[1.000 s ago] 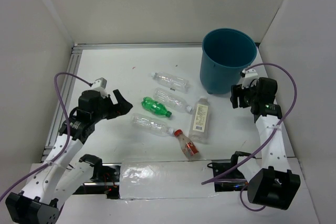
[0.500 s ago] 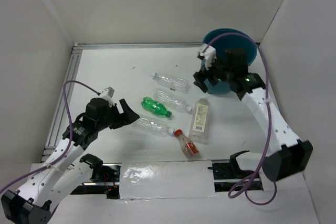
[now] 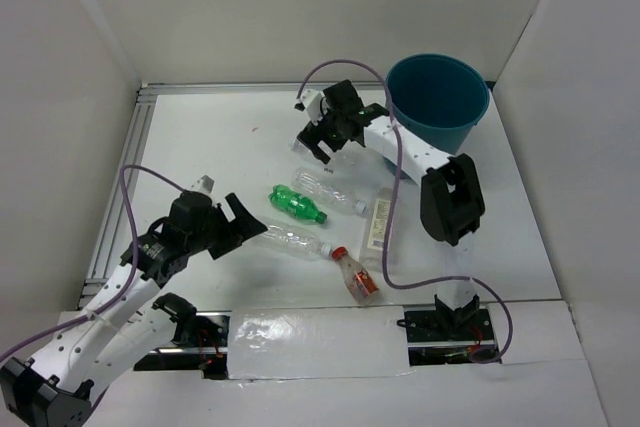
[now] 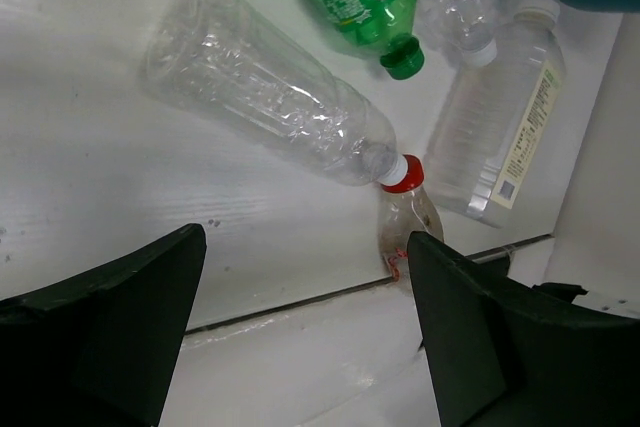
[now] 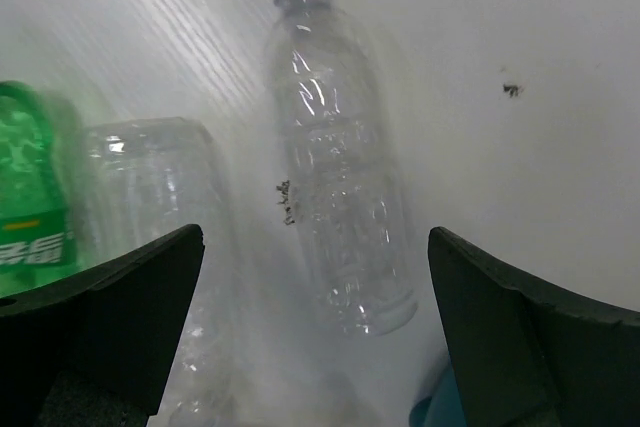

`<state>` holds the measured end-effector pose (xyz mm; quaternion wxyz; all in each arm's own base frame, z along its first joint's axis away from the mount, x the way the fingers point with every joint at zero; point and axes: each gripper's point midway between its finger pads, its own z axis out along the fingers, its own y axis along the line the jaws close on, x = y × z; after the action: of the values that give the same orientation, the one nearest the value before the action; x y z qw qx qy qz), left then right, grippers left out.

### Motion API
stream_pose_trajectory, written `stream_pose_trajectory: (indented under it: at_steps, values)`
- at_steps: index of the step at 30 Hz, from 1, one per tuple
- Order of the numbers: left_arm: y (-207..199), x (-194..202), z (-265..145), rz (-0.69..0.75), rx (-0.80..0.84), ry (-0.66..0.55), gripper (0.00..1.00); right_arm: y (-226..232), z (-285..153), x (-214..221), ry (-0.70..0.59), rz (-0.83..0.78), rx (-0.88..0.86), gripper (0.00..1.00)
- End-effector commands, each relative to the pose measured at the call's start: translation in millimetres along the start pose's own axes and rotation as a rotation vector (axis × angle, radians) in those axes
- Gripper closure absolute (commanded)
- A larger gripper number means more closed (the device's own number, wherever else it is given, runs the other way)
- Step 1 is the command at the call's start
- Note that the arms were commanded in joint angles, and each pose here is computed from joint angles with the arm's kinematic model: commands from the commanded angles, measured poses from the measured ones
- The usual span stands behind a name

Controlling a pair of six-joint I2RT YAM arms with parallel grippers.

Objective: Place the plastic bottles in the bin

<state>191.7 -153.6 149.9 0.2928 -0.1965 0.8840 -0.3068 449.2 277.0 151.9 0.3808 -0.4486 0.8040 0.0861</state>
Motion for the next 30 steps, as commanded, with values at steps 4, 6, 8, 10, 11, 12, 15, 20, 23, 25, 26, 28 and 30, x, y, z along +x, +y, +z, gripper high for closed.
stream_pose_trajectory:
  at_steps: [4,6,8,10,11,12,15,20,23,25,26,28,30]
  values:
    - [4.1,6.9,-1.2,-0.154,-0.072,0.031,0.06,-23.4,45.0,29.2,0.089,0.046,0.017,0.0]
    - [3.9,6.7,3.4,-0.169,-0.081,0.036,0.06,-26.5,54.8,39.2,0.105,0.046,0.016,0.0]
    - [1.3,9.9,9.1,-0.174,-0.073,0.053,0.04,-29.8,68.6,46.5,0.123,0.036,0.027,0.0]
    - [-0.7,10.5,13.0,-0.183,-0.063,0.059,0.04,-34.3,77.4,55.8,0.14,0.034,0.026,0.0]
    - [-2.6,12.4,15.8,-0.185,-0.063,0.067,0.04,-27.5,87.9,65.8,0.155,0.026,-0.008,0.0]
    - [-5.3,10.5,18.1,-0.184,-0.053,0.062,0.04,-29.9,89.8,69.7,0.162,0.037,-0.019,0.02]
    - [-5.3,16.3,25.7,-0.183,-0.07,0.088,0.04,-22.2,94.5,76.2,0.163,0.023,-0.086,0.15]
    - [-15.6,29.2,34.9,-0.185,-0.072,0.13,0.04,-13.8,72.4,50.6,0.093,-0.01,-0.155,0.43]
    - [-17.5,41.7,43.3,-0.212,-0.096,0.168,0.04,-6.4,39.2,15.1,0.007,-0.04,-0.19,0.52]
    - [-26.3,44.8,45.8,-0.234,-0.1,0.185,0.04,-7.2,11.5,-20.2,-0.082,-0.059,-0.208,0.54]
    - [-25.9,50.1,50.6,-0.23,-0.124,0.198,0.04,-6.2,-15.4,-42.9,-0.14,-0.073,-0.216,0.57]
    - [-32.1,55.5,57.0,-0.256,-0.147,0.22,0.04,5.7,-55.0,-85.2,-0.281,-0.101,-0.288,0.6]
    - [-33.7,59.3,61.0,-0.278,-0.175,0.228,0.04,11.6,-107.5,-118.2,-0.411,-0.1,-0.32,0.6]
